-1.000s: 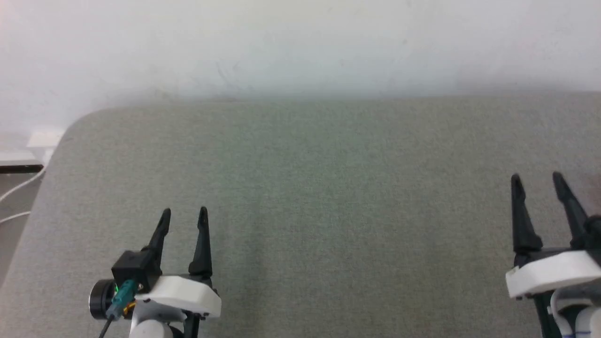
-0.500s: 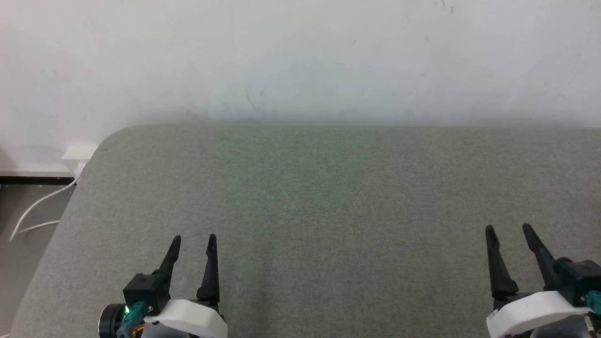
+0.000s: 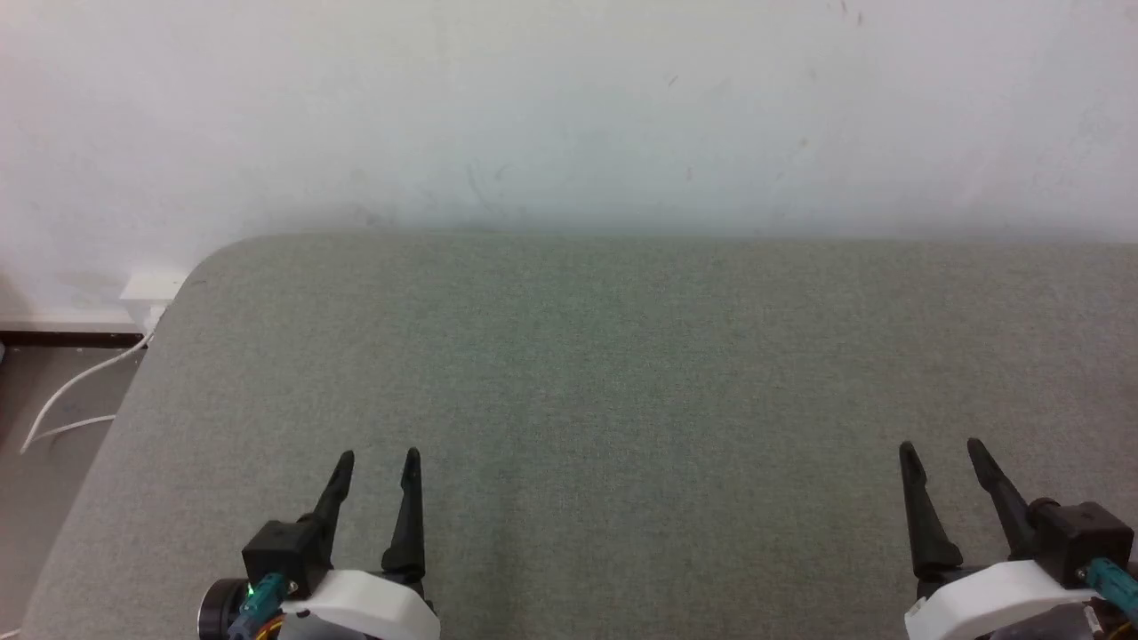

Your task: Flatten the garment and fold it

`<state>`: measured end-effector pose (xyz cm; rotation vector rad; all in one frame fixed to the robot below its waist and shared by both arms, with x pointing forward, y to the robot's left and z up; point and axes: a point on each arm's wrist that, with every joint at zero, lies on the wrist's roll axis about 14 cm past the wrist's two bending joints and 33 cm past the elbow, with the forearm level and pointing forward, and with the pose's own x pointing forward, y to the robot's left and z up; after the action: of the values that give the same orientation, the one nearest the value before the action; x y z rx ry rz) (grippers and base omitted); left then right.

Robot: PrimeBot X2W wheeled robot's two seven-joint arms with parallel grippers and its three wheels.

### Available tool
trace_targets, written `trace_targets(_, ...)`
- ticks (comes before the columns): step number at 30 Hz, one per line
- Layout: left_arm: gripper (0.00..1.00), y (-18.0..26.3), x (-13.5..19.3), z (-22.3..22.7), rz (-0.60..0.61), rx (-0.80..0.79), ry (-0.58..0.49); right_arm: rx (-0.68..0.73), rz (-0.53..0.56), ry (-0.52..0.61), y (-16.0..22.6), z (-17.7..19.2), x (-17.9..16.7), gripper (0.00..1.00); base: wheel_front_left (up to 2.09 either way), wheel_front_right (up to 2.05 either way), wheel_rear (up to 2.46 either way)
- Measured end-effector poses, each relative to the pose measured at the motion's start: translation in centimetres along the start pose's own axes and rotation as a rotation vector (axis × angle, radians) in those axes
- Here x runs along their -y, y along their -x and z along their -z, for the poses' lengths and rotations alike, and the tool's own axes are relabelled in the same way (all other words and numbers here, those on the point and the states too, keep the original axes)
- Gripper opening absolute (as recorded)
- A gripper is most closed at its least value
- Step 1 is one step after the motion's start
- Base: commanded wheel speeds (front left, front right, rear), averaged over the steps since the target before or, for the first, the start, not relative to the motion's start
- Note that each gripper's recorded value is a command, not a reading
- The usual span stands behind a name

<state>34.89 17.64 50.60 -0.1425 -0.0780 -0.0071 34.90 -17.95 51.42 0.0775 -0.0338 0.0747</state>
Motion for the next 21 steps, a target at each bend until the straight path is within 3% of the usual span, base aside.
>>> trace_targets(1, 0.00, 0.02, -0.02, 0.08, -0.001, -0.003, 0.002, -0.002, -0.001, 0.000, -0.02, 0.07, -0.04, 0.00, 0.00, 0.00, 0.00)
trace_targets(21, 0.00, -0.01, -0.01, 0.12, -0.001, -0.005, 0.001, -0.004, 0.004, 0.001, -0.02, 0.08, 0.14, 0.00, 0.00, 0.00, 0.00)
